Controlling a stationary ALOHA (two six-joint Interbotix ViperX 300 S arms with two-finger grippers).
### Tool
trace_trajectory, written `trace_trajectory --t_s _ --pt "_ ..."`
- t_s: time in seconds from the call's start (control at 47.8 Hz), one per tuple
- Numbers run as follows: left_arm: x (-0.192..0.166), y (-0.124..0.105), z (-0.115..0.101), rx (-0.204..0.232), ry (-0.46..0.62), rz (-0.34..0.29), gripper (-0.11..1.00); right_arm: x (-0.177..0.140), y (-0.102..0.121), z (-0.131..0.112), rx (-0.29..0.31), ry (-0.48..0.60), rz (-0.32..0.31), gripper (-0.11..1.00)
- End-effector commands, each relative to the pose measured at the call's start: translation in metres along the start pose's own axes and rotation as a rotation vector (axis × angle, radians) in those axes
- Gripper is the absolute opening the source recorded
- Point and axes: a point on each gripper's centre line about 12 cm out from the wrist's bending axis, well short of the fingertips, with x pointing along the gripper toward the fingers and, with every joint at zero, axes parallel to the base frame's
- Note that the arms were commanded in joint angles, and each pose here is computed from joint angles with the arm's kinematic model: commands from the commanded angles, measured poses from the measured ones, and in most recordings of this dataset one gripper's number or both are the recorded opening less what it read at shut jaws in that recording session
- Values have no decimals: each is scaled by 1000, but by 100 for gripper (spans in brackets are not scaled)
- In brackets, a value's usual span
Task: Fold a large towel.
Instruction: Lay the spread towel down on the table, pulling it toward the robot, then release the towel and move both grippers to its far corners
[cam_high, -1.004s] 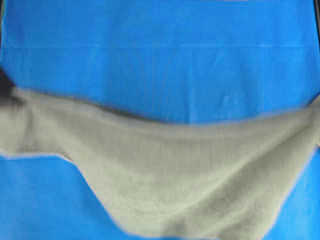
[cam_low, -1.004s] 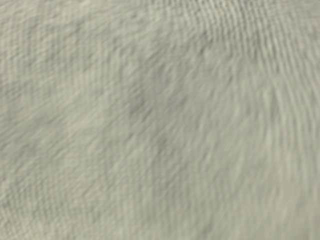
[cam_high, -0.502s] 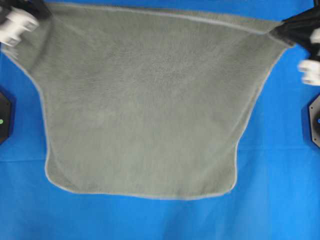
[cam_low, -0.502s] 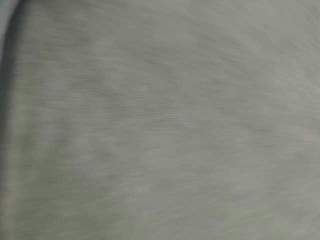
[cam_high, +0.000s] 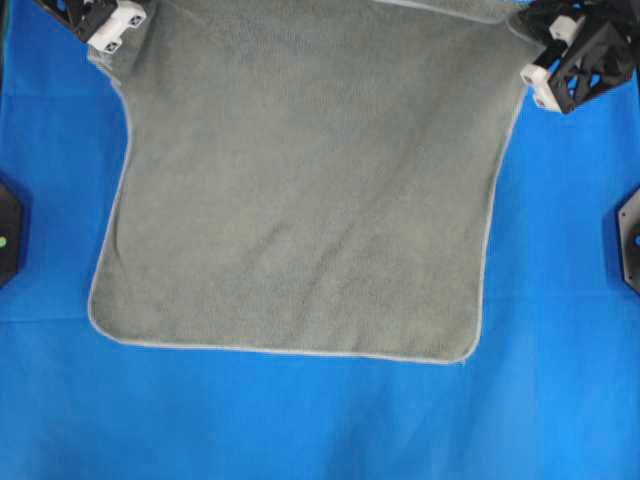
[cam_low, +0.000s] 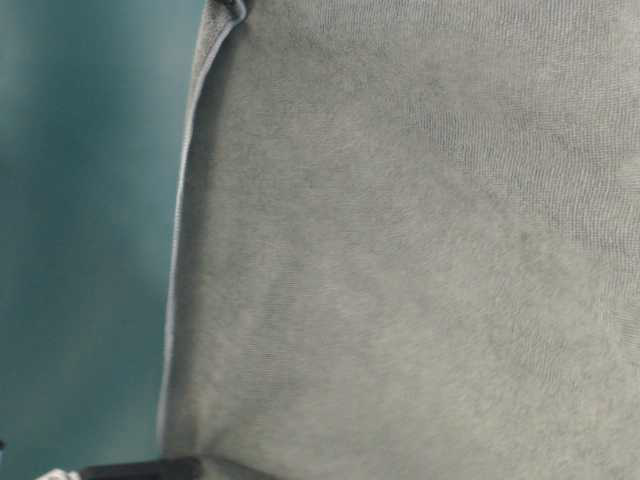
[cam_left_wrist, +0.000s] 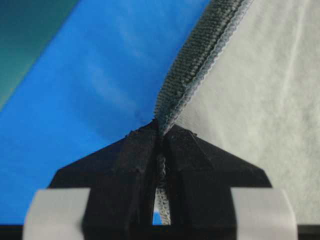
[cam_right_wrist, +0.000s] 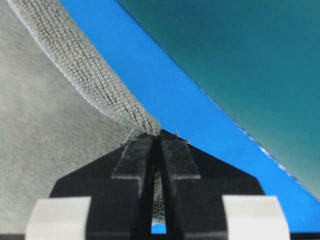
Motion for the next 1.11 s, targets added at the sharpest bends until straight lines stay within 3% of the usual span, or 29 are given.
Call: trace_trajectory --t_s 0.0,0.105,0.209,0.523,0.69,0.879,1.088 --pt "-3 -13 -10 27 -6 -31 1 -2 5 -1 36 2 42 2" --pt "7 -39 -40 64 54 -87 1 -1 22 -21 76 77 125 2" --pt "15 -64 -69 79 114 -136 1 -3 48 -44 75 155 226 2" --pt "46 -138 -153 84 221 -275 1 -13 144 -112 -47 319 540 2" --pt "63 -166 -188 108 220 -344 1 5 181 -142 -79 384 579 2" --pt "89 -181 -215 142 254 -354 1 20 206 -172 -115 462 566 2" --pt "104 -194 -225 174 269 -360 1 14 224 -174 -111 421 652 2"
